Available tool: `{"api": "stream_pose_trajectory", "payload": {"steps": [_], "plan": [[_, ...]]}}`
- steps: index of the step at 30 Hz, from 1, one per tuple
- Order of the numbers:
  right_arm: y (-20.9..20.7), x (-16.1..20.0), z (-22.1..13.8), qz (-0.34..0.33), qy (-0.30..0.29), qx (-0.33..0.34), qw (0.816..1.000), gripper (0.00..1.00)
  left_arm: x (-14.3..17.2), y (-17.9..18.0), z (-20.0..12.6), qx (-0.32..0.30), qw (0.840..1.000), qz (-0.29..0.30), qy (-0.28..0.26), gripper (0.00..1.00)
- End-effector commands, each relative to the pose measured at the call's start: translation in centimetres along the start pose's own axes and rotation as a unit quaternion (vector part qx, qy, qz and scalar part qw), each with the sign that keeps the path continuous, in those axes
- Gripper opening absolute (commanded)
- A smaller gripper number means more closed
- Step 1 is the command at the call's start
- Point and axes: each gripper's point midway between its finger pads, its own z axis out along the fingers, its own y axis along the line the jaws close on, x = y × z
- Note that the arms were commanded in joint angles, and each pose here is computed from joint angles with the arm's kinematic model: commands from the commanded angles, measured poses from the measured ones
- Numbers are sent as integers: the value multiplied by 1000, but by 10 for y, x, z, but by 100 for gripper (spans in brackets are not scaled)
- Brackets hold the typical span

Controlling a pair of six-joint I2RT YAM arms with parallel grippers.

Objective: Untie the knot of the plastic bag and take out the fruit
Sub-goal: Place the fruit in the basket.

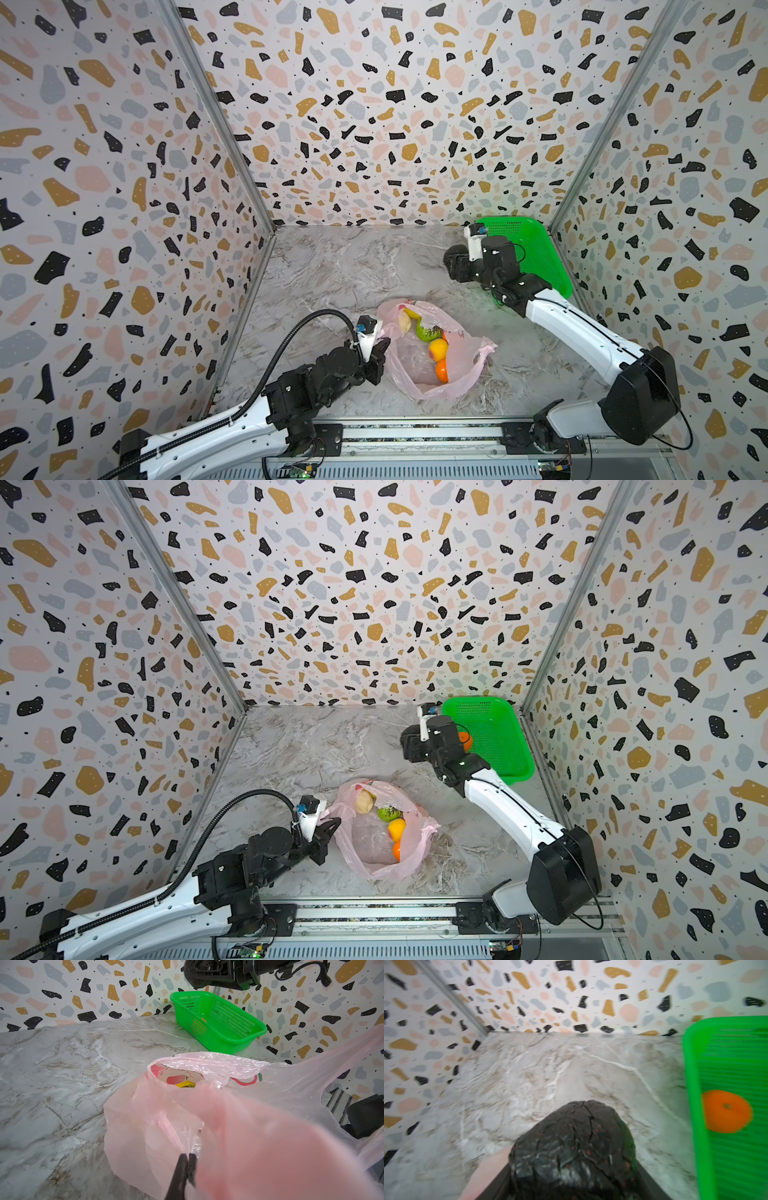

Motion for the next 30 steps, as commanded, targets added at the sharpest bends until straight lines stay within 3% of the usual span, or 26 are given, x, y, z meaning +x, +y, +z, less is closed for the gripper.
{"api": "stream_pose_trajectory", "payload": {"steps": [1,9,18,22,27,30], "plan": [[-50,1,-8,-2,10,39,999,48,-14,-4,-2,7,1000,0,-25,0],[-157,30,12,60,51,135,988,48,-14,-2,-5,3,1000,4,-27,0],[-208,65,37,103,99,175,974,51,-18,0,-8,-1,999,6,-33,0],[-215,74,39,109,111,183,971,59,-18,1,-10,-1,999,6,-36,0],[-216,81,38,113,123,185,968,82,-19,0,-9,2,999,5,-38,0],[-214,79,35,113,121,182,969,87,-18,0,-9,3,999,5,-38,0]]}}
